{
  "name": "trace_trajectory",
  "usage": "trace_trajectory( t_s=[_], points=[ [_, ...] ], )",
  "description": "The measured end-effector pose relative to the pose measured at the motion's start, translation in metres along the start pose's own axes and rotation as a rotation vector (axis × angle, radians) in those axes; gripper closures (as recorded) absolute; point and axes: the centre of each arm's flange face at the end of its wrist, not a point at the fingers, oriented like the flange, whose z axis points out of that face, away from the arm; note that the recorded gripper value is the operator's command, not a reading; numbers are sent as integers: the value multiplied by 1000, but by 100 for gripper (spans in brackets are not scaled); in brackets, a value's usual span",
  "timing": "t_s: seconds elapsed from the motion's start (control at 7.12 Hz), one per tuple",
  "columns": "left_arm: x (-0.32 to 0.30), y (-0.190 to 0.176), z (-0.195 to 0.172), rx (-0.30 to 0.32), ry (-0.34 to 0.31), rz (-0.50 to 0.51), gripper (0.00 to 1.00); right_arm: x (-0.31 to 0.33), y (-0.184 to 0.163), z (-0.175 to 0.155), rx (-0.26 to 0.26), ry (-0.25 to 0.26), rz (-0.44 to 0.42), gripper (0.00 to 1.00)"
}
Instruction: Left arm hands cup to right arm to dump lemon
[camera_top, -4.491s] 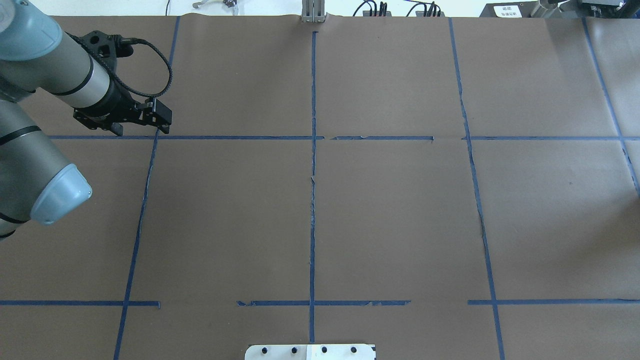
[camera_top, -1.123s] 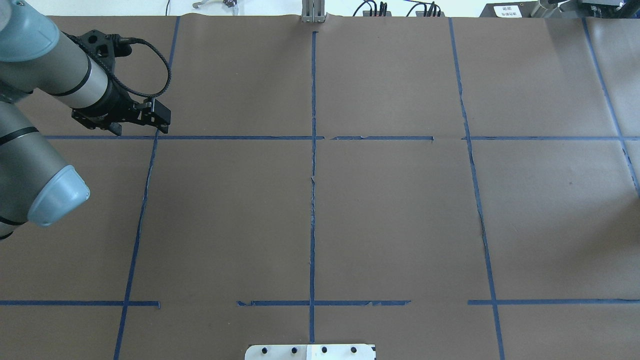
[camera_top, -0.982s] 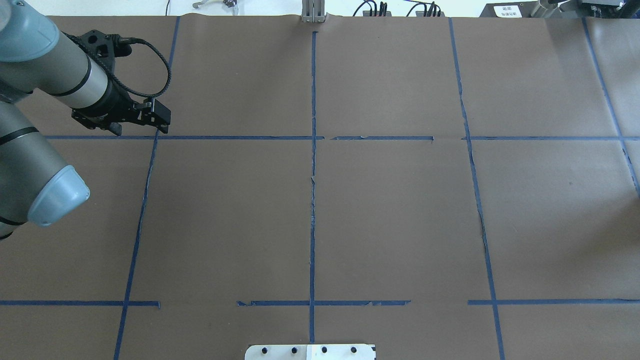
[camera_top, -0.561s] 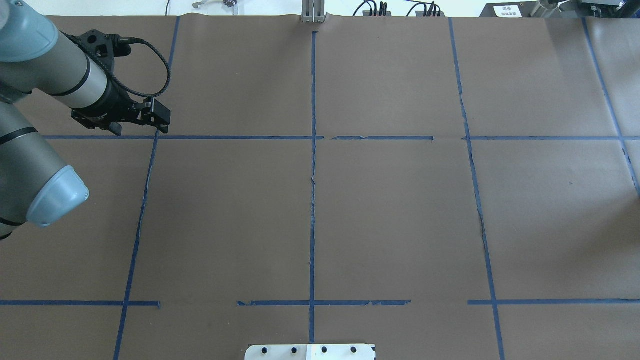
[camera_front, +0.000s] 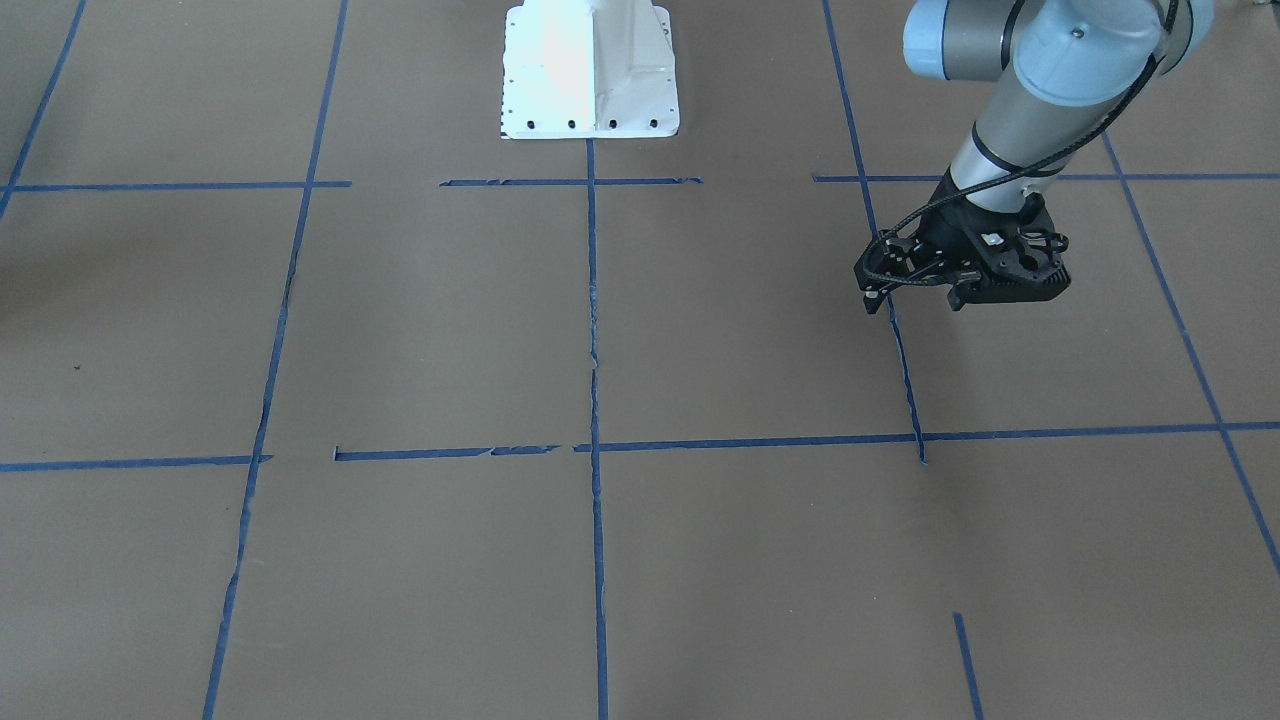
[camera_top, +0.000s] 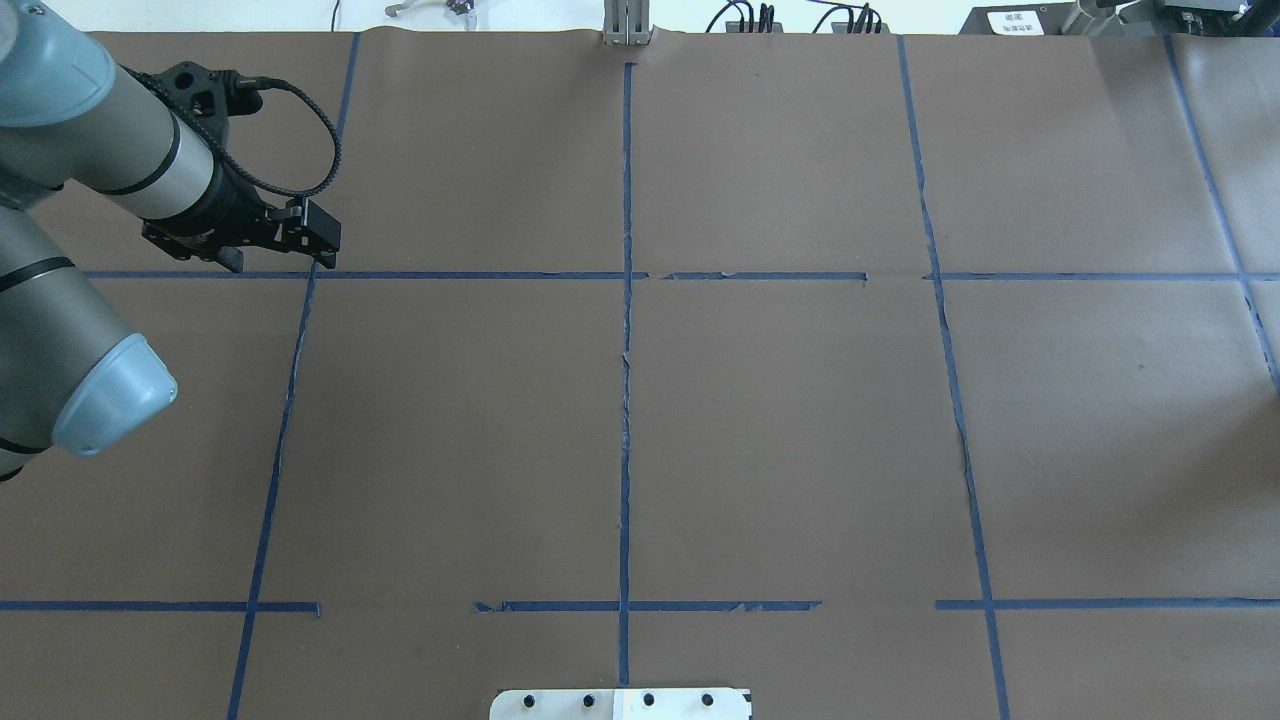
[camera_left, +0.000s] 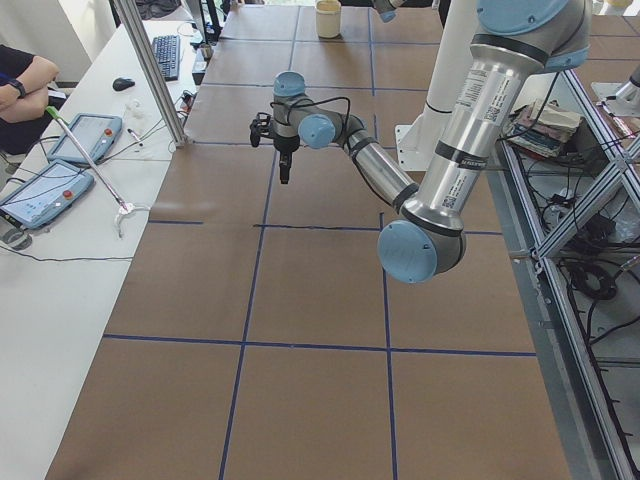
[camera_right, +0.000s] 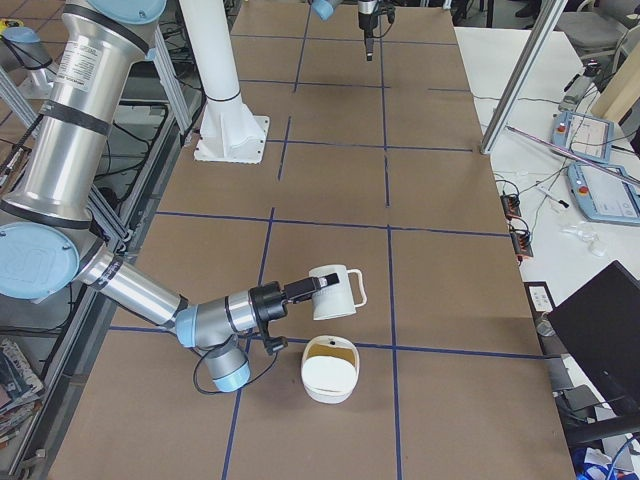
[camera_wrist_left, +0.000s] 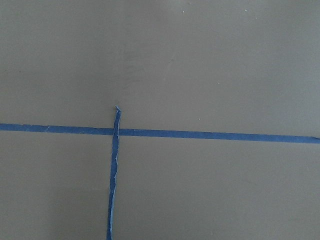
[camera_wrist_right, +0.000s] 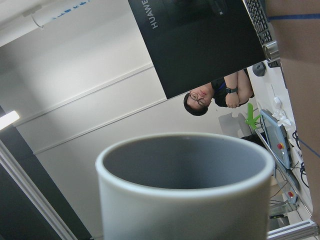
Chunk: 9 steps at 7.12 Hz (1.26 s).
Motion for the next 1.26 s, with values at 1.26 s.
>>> trace_trajectory(
  t_s=[1.26],
  points=[
    [49,20,3,-6,40,147,0,34,125,150,-297,274,-1293,97]
  ],
)
